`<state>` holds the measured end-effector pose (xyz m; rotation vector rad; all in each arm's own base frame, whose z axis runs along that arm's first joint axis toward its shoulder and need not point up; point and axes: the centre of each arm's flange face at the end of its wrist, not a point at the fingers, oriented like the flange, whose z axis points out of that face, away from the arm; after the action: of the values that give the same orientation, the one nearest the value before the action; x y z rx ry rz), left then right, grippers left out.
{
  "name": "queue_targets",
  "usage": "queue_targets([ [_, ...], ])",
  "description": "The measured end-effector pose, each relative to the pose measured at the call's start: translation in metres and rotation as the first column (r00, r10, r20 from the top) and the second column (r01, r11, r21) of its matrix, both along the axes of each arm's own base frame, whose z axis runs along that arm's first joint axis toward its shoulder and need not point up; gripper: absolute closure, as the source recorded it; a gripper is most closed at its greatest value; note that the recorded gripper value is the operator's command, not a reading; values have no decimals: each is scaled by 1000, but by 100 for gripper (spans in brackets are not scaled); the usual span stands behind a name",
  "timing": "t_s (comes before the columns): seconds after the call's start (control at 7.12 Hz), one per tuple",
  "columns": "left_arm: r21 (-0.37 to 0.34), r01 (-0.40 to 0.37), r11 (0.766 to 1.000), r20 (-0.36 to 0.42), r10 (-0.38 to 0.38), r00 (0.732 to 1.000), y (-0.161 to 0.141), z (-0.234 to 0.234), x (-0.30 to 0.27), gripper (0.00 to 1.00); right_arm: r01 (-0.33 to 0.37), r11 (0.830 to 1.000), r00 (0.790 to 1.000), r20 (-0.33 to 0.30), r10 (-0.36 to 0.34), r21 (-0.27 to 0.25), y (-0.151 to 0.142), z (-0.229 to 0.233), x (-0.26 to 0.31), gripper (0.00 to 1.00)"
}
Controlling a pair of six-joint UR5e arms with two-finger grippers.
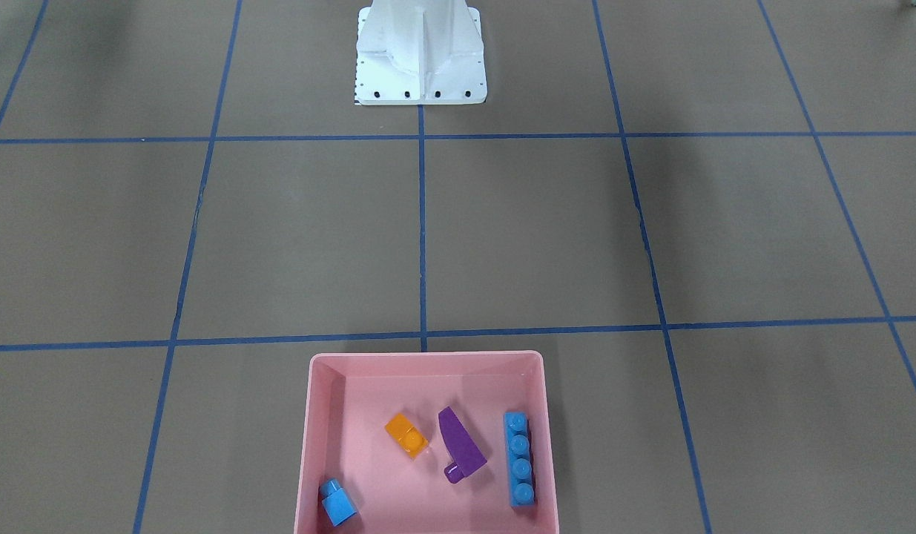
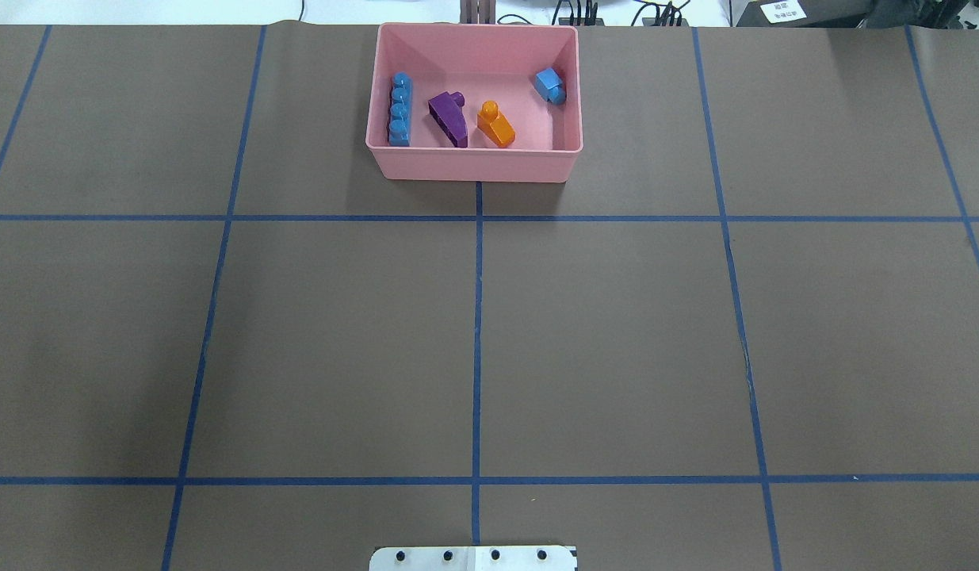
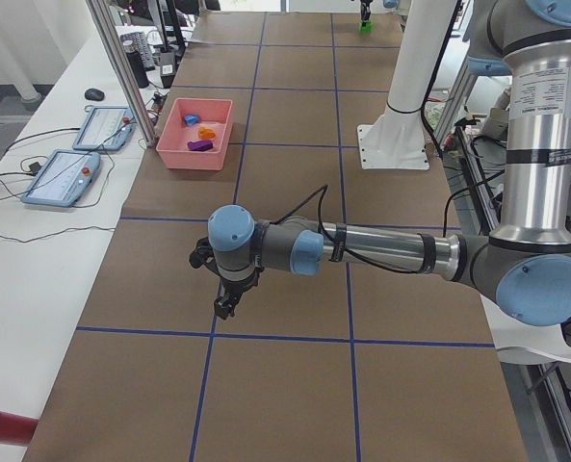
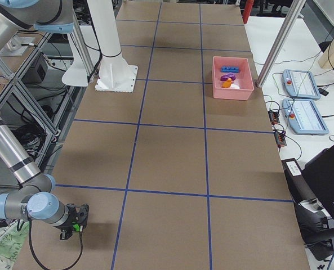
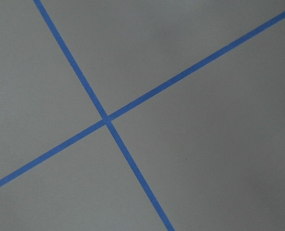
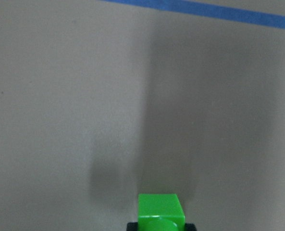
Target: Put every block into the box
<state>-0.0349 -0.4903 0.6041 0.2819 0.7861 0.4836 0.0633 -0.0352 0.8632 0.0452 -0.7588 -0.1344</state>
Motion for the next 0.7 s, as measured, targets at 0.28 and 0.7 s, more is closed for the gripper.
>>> queue_targets([
  [0.28, -1, 0, 1000, 0, 0, 1000, 0, 0, 0, 0, -5, 999, 1000, 3, 4, 47, -34, -6, -1, 100],
  [0.7, -7, 2, 1000, 2, -2, 1000, 1, 2, 0, 0, -26, 998, 999, 39, 24, 65, -141, -57, -5, 100],
])
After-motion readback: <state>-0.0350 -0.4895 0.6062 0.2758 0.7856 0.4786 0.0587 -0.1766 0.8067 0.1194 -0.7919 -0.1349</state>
